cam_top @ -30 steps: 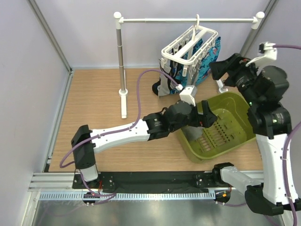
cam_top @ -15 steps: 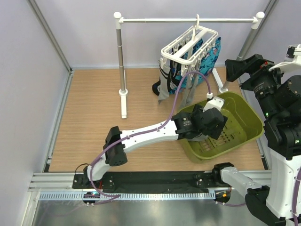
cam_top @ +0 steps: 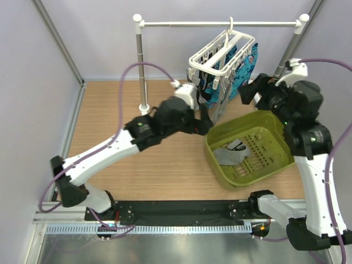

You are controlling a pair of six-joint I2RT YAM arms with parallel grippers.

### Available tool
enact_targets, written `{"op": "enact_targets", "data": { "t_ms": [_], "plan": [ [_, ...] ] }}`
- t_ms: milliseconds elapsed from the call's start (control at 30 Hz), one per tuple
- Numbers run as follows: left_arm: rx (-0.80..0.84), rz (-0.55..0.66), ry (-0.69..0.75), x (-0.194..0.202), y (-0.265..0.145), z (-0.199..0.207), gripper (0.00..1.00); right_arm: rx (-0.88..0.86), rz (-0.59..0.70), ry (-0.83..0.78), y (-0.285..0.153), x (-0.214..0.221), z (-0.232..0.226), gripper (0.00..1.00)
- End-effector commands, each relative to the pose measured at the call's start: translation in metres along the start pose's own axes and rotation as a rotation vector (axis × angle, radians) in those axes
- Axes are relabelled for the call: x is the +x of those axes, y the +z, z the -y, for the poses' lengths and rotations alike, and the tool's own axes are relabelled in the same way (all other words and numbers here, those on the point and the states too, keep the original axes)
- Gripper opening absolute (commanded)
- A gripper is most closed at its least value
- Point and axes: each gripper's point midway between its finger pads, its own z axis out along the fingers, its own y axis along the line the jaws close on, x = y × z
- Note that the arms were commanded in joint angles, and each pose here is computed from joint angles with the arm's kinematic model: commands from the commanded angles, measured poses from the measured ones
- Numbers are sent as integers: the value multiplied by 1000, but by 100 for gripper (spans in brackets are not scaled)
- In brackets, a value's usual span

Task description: Remove the socks clipped to the hanger

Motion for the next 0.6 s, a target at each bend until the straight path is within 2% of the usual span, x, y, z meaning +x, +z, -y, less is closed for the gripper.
{"op": "enact_targets", "data": {
  "t_ms": [0,33,100,133,167,333,567],
  "plan": [
    [127,134,-105,-34,-15,-8,90,-158,25,-18,20,8,-21,90],
    [152,179,-114,-47,-25,-8,90,-148,0,-11,30,25,-13,88],
    [140,206,-117,-53,-27,-21,90,-157,28,-9,42,26,-11,85],
    [142,234,-113,-60,-27,-23,90,-156,3,-6,52,41,-7,84],
    [134,246,-100,-61,-24,-27,90,-172,39,-10,57,35,-9,82],
    [121,343,5,-78,1,-30,86,-223,34,2,76,48,-12,77],
    [75,447,108,-94,44,-36,79,-277,129,-29,80,35,-20,76]
  ]
}}
